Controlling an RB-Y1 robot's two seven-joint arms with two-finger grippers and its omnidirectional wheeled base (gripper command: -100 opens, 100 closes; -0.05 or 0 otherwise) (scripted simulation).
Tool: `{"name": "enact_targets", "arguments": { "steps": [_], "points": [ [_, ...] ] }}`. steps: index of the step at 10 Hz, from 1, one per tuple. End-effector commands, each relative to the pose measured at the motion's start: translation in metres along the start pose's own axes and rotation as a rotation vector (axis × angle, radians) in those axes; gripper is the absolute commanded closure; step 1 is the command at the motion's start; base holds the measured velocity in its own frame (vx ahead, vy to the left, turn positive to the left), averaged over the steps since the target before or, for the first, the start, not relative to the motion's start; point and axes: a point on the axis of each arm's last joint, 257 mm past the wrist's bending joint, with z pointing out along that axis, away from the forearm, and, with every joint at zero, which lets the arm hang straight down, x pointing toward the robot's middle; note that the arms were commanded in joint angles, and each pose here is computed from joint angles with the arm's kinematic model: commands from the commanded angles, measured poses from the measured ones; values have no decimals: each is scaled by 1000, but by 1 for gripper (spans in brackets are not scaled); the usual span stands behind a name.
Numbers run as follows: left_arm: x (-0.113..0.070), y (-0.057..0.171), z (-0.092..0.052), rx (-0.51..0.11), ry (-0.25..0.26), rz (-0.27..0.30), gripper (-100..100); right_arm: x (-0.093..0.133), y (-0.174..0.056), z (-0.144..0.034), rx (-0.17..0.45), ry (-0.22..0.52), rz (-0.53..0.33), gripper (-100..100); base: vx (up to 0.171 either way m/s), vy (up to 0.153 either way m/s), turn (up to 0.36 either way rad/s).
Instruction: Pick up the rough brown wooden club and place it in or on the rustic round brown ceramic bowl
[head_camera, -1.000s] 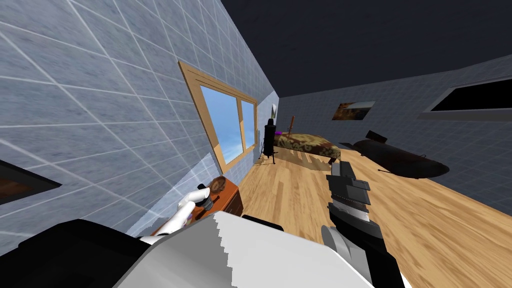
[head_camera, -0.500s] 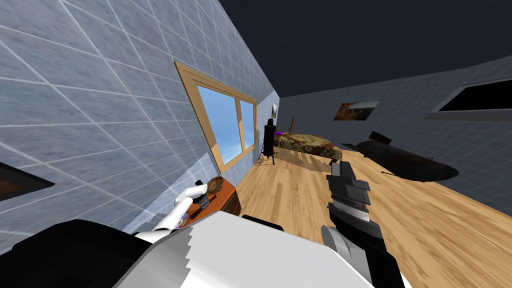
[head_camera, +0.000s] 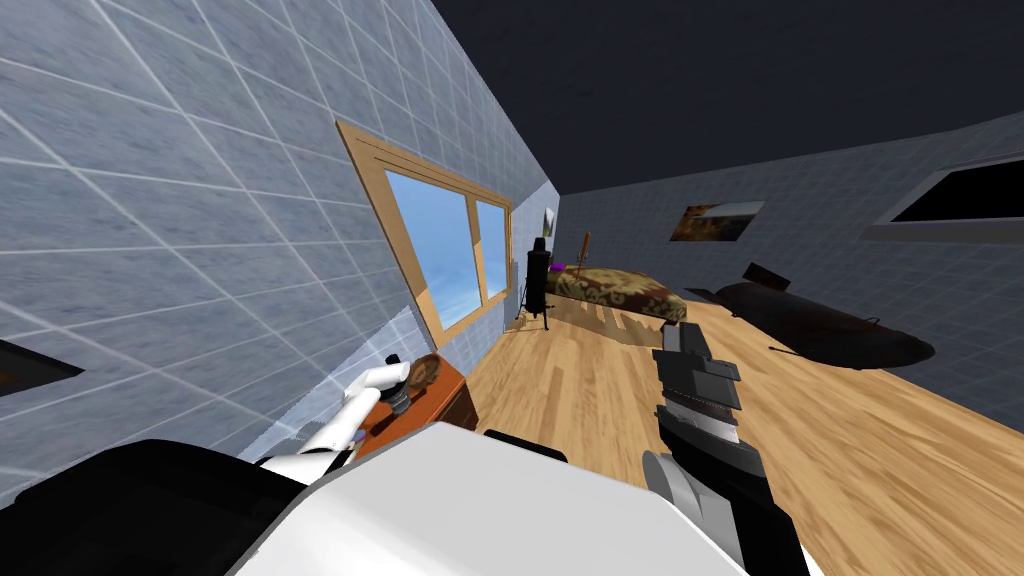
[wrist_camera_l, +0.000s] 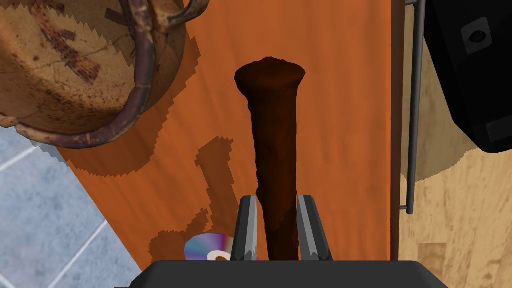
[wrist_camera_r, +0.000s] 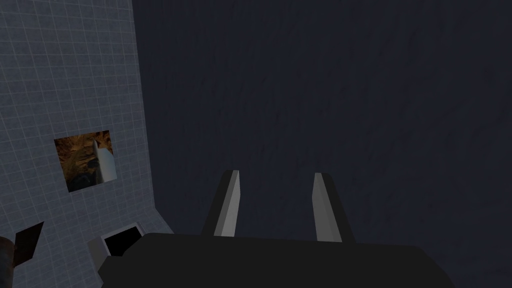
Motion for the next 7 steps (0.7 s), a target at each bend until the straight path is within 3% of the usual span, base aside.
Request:
{"name": "enact_targets", "arguments": {
  "steps": [1, 5, 7],
  "points": [
    [-5, -7, -8, -1, -13, 10, 100, 0, 0, 0, 0, 0, 0, 0, 65, -71, 15],
    [-22, -23, -27, -8, -37, 6, 100, 0, 0, 0, 0, 0, 0, 0, 103, -56, -13],
    [-32, -25, -33, -23, -39, -21, 100, 0, 0, 0, 0, 0, 0, 0, 118, 31, -47]
  ]
}}
